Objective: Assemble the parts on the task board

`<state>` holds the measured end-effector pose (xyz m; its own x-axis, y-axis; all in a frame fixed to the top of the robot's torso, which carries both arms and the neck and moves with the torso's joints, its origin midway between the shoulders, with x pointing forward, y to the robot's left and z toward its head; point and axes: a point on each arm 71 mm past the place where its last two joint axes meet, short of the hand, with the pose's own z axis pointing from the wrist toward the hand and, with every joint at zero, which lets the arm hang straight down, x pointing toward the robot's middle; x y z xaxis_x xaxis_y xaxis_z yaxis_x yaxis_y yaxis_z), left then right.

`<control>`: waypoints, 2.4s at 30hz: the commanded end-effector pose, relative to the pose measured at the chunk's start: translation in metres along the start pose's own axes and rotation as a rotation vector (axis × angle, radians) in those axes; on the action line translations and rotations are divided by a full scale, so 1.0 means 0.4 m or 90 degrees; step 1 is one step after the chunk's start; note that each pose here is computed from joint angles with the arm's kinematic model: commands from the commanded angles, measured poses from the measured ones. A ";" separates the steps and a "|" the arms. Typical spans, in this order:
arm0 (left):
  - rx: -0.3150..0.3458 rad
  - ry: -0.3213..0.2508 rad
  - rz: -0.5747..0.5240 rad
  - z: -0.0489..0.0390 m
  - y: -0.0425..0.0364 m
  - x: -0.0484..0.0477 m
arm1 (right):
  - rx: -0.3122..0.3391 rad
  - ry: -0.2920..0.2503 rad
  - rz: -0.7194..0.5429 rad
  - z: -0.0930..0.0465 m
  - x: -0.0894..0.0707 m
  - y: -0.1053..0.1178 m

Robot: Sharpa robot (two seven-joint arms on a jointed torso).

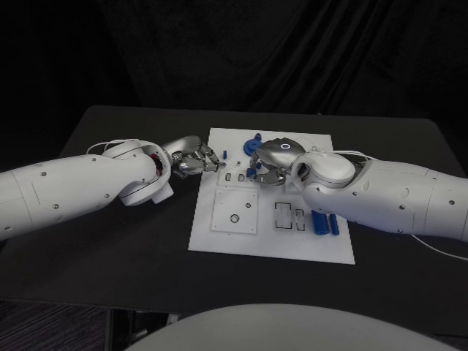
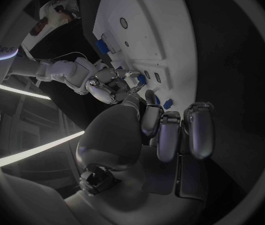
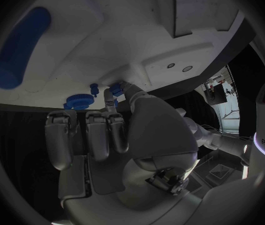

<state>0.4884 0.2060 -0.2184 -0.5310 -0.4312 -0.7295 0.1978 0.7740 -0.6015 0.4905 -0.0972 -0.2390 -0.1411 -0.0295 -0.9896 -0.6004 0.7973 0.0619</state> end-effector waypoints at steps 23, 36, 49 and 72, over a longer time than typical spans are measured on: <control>0.127 0.026 -0.041 0.004 -0.037 0.015 | -0.095 -0.144 0.040 -0.059 -0.049 0.042; 0.124 0.060 -0.057 0.009 -0.039 0.031 | -0.107 -0.175 0.047 -0.067 -0.058 0.050; 0.146 0.056 -0.059 0.013 -0.049 0.038 | -0.118 -0.176 0.050 -0.069 -0.060 0.060; 0.161 0.057 -0.062 0.017 -0.056 0.049 | -0.132 -0.171 0.052 -0.069 -0.059 0.076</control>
<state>0.4812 0.1808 -0.2219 -0.6162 -0.4452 -0.6497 0.3226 0.6099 -0.7239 0.4545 -0.0895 -0.2116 -0.0115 0.2029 -0.9791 -0.7418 0.6549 0.1444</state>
